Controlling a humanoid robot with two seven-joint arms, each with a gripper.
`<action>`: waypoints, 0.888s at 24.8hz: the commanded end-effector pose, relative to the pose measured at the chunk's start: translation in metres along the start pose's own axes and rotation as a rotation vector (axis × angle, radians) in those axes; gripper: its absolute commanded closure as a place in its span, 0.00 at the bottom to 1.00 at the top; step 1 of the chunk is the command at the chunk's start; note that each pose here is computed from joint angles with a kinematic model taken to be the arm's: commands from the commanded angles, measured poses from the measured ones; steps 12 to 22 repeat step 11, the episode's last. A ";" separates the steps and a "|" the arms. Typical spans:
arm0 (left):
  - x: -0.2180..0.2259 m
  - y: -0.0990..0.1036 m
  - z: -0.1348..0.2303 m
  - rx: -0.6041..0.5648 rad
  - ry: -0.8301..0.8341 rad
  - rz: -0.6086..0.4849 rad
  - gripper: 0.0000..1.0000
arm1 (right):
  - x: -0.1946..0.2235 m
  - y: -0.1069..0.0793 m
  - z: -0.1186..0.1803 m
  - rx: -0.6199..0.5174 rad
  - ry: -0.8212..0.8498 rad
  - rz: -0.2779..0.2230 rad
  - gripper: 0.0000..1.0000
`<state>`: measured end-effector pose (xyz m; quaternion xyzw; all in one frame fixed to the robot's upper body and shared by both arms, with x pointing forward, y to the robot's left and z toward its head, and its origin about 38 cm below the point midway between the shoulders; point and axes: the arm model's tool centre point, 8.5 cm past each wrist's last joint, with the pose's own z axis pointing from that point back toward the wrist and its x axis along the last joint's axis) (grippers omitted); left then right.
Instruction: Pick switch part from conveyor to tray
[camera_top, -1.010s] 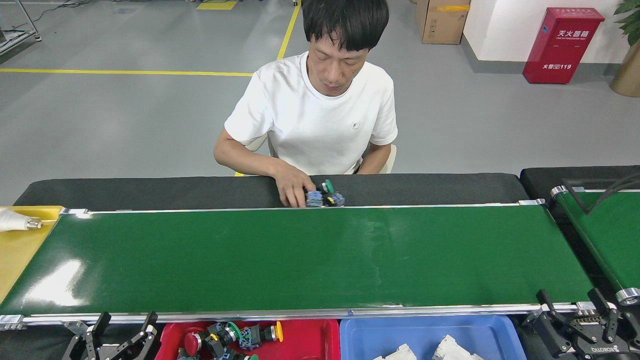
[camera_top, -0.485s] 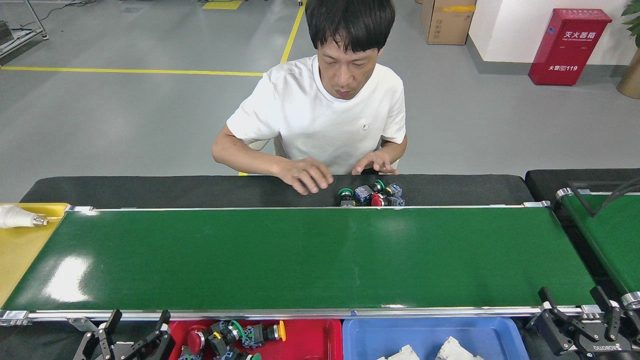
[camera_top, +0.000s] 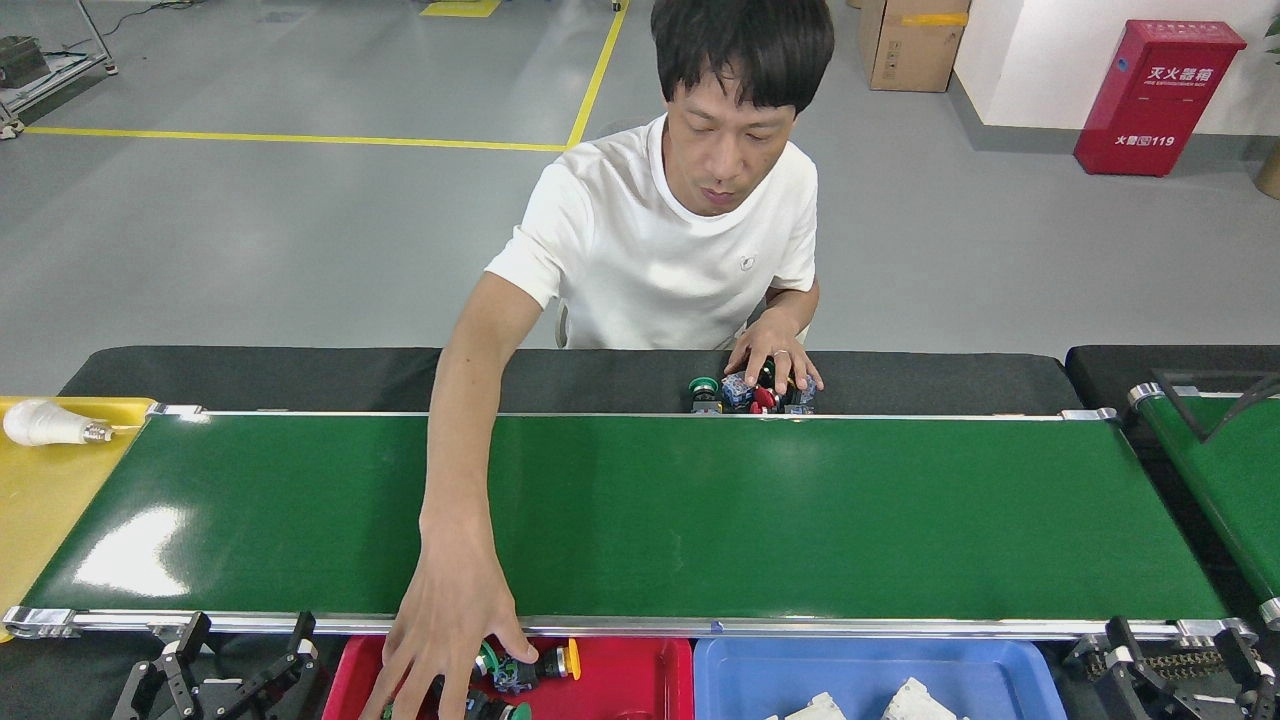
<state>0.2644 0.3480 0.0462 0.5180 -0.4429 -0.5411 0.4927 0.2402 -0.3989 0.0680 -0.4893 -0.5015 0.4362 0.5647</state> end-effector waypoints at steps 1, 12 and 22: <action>-0.005 0.004 0.003 0.007 -0.001 -0.012 0.00 | -0.004 -0.012 -0.002 -0.033 0.008 0.010 0.01; -0.001 -0.007 0.003 -0.072 -0.009 0.002 0.00 | -0.009 -0.010 0.000 -0.033 0.035 0.003 0.01; -0.001 -0.007 0.003 -0.072 -0.009 0.002 0.00 | -0.009 -0.010 0.000 -0.033 0.035 0.003 0.01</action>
